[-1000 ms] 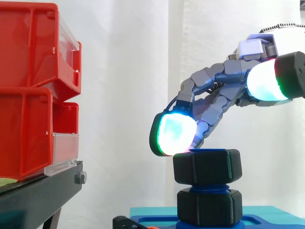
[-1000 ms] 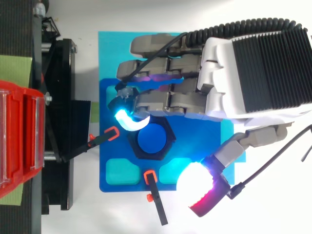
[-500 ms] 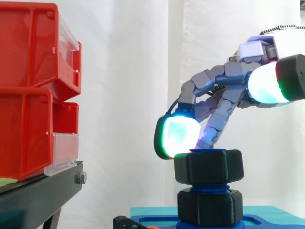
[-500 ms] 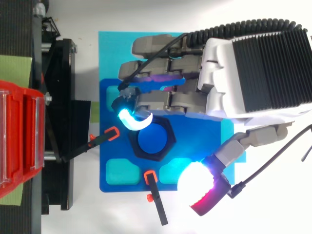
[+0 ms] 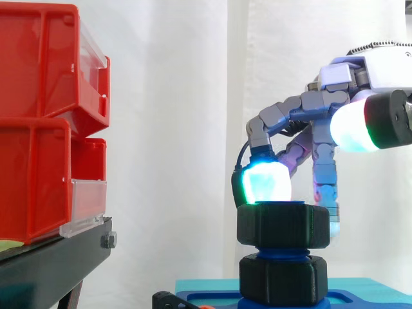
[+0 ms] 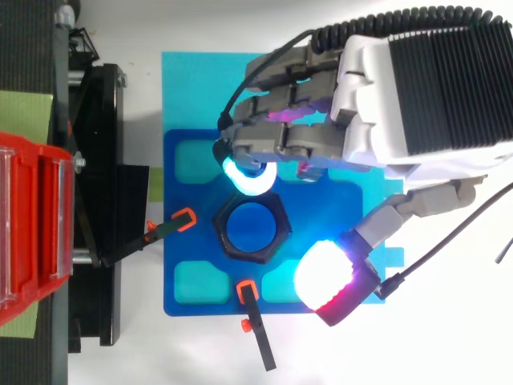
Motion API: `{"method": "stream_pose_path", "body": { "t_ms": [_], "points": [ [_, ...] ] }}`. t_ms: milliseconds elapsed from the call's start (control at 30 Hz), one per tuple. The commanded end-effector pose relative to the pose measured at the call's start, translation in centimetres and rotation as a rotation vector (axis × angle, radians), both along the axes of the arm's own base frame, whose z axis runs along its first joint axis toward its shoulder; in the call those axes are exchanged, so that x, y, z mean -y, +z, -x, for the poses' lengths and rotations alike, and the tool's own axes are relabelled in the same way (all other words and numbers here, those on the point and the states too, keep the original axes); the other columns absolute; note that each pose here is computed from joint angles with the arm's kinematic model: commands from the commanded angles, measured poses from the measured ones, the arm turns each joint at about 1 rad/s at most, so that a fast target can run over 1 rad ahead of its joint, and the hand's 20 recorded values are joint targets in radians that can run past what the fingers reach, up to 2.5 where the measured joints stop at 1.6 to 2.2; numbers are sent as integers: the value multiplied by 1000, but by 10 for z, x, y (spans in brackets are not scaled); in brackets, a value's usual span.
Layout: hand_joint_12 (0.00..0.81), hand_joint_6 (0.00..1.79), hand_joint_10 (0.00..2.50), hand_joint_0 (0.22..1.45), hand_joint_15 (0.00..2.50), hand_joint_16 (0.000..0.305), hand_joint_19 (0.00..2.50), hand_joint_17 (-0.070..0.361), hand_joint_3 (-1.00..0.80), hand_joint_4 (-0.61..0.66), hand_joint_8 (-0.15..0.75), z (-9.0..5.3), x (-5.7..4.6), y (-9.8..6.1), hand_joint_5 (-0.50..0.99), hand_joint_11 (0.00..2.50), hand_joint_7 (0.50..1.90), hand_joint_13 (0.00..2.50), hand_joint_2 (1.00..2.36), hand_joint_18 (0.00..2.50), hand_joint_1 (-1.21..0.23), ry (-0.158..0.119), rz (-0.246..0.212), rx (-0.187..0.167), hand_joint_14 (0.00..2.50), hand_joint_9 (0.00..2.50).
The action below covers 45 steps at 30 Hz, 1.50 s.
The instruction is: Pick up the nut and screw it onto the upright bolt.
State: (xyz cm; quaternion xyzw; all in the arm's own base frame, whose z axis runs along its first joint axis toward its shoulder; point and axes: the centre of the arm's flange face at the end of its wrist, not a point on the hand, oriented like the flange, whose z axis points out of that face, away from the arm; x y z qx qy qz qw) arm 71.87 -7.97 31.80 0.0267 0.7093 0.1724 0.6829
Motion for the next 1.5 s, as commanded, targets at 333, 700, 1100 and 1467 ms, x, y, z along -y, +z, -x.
{"method": "stream_pose_path", "body": {
  "t_ms": [333, 700, 1100, 1467],
  "points": [
    [239, 504, 9, 535, 62, 33, 266, 74, -500, 146, 190, 4, 13, -2, 95, 227, 1475, 1175, 1000, 945, -443, -15, 1, -20, 1, 1862],
    [365, 505, 4, 471, 50, 48, 229, 107, -500, 283, 299, -4, 13, 25, -53, 108, 976, 832, 1000, 727, -420, -7, -4, 16, 0, 1235],
    [414, 502, 0, 437, 0, 58, 147, 131, -500, 229, 292, -7, 3, 35, -138, 0, 692, 487, 1000, 484, -388, 13, 2, 10, 0, 878],
    [427, 501, 0, 419, 0, 63, 0, 141, -500, 187, 284, -8, -10, 11, -171, 0, 635, 238, 1000, 153, -364, 30, -24, 57, 0, 625]
  ]
}}
